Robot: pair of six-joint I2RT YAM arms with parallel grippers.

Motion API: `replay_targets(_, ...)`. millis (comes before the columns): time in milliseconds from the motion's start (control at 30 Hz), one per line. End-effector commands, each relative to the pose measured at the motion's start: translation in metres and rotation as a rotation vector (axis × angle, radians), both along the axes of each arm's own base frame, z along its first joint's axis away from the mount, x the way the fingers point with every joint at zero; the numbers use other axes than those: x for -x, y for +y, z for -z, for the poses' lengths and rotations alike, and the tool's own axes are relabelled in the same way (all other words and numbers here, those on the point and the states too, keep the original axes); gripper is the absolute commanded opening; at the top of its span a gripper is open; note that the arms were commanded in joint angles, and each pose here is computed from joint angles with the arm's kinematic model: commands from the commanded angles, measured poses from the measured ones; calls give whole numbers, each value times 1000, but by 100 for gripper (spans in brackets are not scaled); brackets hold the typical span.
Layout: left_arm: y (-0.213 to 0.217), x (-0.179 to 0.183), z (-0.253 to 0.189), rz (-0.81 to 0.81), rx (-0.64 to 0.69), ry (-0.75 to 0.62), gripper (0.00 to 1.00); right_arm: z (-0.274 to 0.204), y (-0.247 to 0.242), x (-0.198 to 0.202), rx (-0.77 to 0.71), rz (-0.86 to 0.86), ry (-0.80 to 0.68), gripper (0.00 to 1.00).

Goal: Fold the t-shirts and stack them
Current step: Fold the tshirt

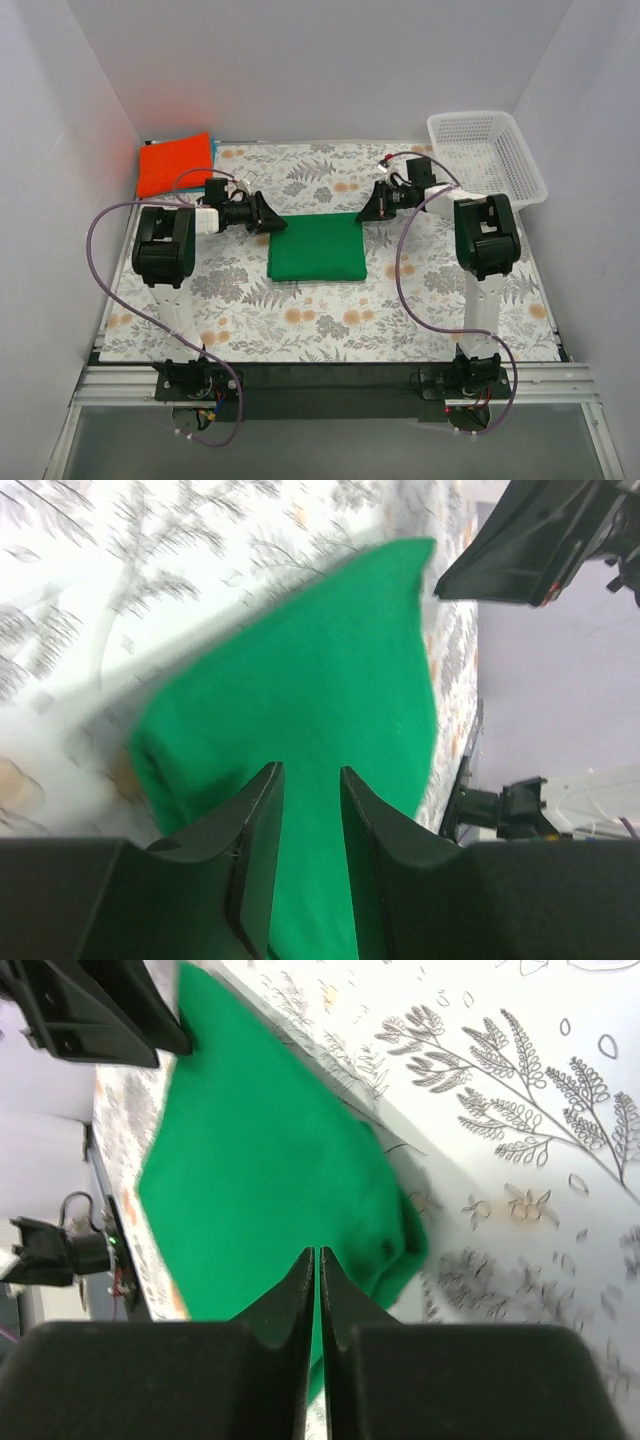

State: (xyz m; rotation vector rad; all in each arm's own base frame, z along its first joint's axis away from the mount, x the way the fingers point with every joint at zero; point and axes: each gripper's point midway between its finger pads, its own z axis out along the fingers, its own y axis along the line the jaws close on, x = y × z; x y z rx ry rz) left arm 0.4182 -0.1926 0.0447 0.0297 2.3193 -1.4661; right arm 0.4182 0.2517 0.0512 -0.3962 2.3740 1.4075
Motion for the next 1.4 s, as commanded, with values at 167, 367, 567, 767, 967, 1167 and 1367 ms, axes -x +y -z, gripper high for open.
replay_targets(167,-41,73,-75,99,99,-58,12,-87,39,68,-178,-77,3,1)
replay_targets(367,-73,102,-35,142,113,132,2,-38,81,110,-137,-179,159,1)
replay_targets(567,-57,103,30,93,-51,248,0,23,66,117,-40,-121,246,1)
replay_targets(767,-22,109,71,64,-148,331,0,65,21,118,69,-5,292,1)
replay_targets(967,-9,120,12,146,-51,200,0,-4,13,109,-10,-39,166,1)
replay_targets(1167,-46,151,-61,273,51,31,0,-75,48,145,-104,-146,57,1)
replay_targets(1367,-74,156,-39,219,28,116,0,-48,75,167,-29,-148,117,1)
